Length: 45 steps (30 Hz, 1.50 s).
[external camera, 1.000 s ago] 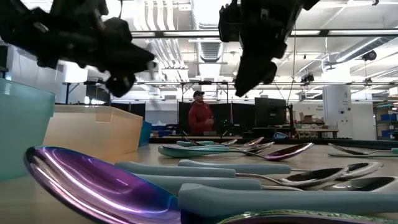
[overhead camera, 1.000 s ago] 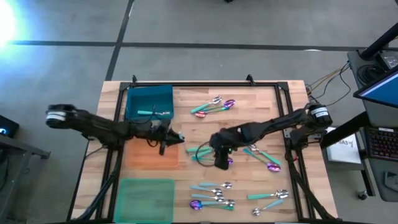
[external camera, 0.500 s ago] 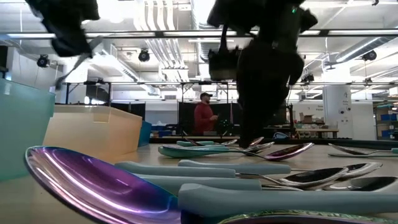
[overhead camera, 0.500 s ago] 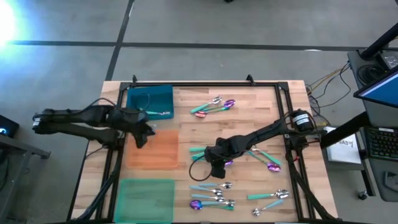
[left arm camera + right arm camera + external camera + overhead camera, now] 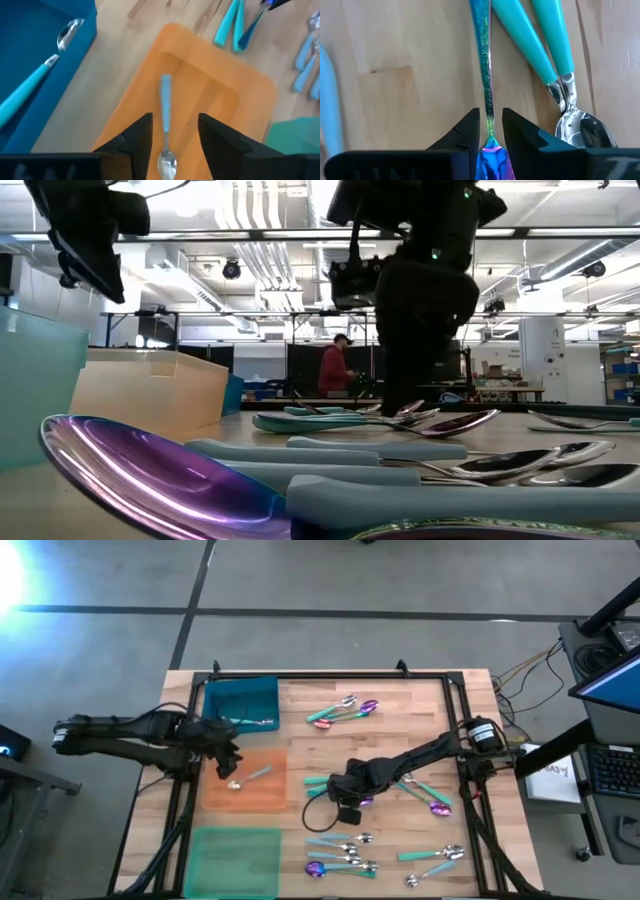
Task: Sort silverware by color (type)
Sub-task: Put the violet spoon into the green bin
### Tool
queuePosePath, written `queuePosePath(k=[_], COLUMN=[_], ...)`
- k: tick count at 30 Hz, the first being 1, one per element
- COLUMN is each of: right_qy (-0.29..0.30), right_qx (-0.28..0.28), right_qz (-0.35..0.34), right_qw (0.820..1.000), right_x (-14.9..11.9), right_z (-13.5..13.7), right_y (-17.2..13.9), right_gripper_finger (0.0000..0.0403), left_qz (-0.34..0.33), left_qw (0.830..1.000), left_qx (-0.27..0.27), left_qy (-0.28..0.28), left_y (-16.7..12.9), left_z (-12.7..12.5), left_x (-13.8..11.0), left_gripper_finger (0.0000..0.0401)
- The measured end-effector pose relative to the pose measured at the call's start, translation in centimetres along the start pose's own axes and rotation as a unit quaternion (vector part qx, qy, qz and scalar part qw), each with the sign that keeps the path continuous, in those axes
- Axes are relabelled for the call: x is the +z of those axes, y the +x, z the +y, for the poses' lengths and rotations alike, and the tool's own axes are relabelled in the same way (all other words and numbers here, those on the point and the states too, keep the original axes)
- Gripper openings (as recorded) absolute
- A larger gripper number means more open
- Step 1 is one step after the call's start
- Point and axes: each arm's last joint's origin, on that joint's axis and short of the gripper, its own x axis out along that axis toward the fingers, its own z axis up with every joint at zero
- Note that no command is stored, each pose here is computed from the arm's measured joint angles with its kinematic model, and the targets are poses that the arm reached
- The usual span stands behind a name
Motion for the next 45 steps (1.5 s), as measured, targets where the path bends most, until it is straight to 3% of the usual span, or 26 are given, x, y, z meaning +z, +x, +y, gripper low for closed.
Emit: queuePosePath(k=[20, 34, 45], right_qy=[-0.002, 0.000, -0.007], right_qx=[-0.022, -0.011, -0.029], right_qz=[-0.003, 0.004, 0.049], right_qw=[1.000, 1.000, 0.998], right_x=[0.0, -0.1, -1.0], right_z=[-0.1, 0.1, 0.0], right_y=[0.3, 0.6, 4.1], right_gripper_finger=[0.0073, 0.0120, 0.0073], left_qz=[-0.074, -0.078, -0.101], left_qw=[0.996, 0.995, 0.992], left_qx=[-0.044, -0.046, -0.064], left_qy=[0.027, 0.033, 0.036], left_y=[0.4, 0.5, 0.5], left_z=[-0.8, -0.9, -1.3], left_x=[1.3, 1.4, 1.7], left_gripper_finger=[0.0145, 0.0145, 0.0146])
